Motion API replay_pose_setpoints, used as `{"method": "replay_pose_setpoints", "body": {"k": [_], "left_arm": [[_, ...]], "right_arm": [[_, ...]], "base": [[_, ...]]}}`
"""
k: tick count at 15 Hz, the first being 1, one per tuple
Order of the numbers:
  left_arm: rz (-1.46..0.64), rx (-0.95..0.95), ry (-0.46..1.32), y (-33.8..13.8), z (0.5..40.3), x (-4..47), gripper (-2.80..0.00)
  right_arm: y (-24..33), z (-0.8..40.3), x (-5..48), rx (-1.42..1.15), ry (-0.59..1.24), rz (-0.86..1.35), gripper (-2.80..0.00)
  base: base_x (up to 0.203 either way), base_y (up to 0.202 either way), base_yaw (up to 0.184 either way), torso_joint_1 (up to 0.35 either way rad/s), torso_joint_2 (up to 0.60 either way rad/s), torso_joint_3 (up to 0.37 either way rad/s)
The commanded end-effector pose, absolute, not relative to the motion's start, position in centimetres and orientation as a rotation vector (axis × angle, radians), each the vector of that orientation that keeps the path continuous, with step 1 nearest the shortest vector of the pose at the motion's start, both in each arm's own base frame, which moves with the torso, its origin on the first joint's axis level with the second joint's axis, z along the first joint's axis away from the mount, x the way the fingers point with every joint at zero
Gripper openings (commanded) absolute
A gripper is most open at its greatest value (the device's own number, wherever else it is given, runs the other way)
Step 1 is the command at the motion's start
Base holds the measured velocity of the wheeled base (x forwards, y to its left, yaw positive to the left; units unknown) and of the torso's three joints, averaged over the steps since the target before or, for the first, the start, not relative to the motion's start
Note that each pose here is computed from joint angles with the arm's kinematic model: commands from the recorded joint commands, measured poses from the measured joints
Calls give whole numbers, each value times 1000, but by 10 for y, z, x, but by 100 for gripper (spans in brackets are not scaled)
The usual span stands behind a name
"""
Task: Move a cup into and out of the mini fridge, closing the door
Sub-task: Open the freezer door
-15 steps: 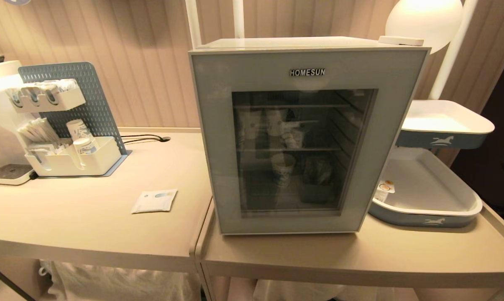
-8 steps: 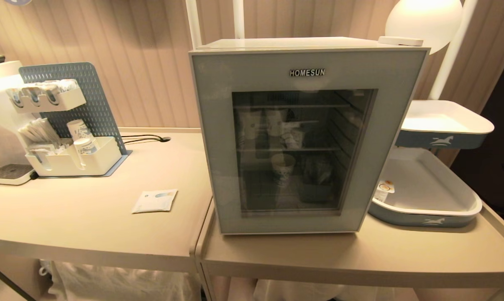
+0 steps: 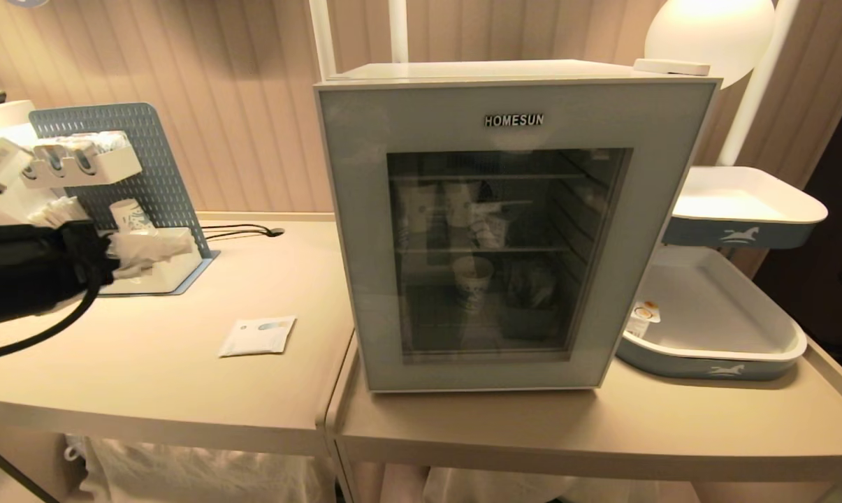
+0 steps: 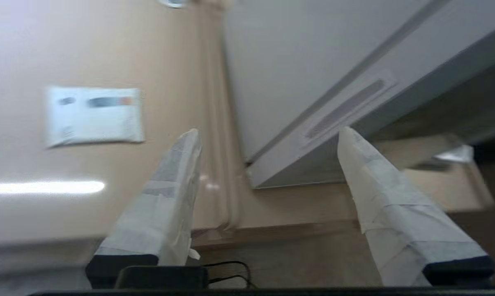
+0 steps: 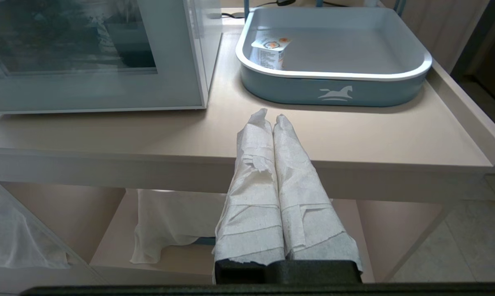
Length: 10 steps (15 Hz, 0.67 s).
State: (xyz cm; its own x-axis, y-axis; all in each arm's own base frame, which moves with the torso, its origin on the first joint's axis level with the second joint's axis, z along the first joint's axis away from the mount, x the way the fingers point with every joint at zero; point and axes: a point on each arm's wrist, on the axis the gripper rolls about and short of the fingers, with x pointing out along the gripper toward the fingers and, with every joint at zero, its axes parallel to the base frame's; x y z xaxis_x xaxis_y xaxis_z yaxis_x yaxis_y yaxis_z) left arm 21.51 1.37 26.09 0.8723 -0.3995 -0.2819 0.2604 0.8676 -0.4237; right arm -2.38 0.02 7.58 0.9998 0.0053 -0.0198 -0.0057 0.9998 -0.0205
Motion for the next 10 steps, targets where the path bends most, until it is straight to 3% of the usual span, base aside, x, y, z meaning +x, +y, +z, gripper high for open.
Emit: {"method": "replay_pose_setpoints", "body": {"k": [1, 6, 10], "left_arm": [[-695, -439, 390, 24, 225, 262, 0], [-979, -322, 231, 8, 180, 314, 0], [-1162, -312, 221, -44, 183, 319, 0]], "right_arm": [[0, 76, -24, -21, 20, 6, -280], [0, 76, -24, -20, 20, 6, -280], [0, 76, -24, -20, 21, 6, -280]], "base": [[0, 0, 0, 0, 0, 0], [0, 0, 0, 0, 0, 0], [0, 0, 0, 0, 0, 0]]}}
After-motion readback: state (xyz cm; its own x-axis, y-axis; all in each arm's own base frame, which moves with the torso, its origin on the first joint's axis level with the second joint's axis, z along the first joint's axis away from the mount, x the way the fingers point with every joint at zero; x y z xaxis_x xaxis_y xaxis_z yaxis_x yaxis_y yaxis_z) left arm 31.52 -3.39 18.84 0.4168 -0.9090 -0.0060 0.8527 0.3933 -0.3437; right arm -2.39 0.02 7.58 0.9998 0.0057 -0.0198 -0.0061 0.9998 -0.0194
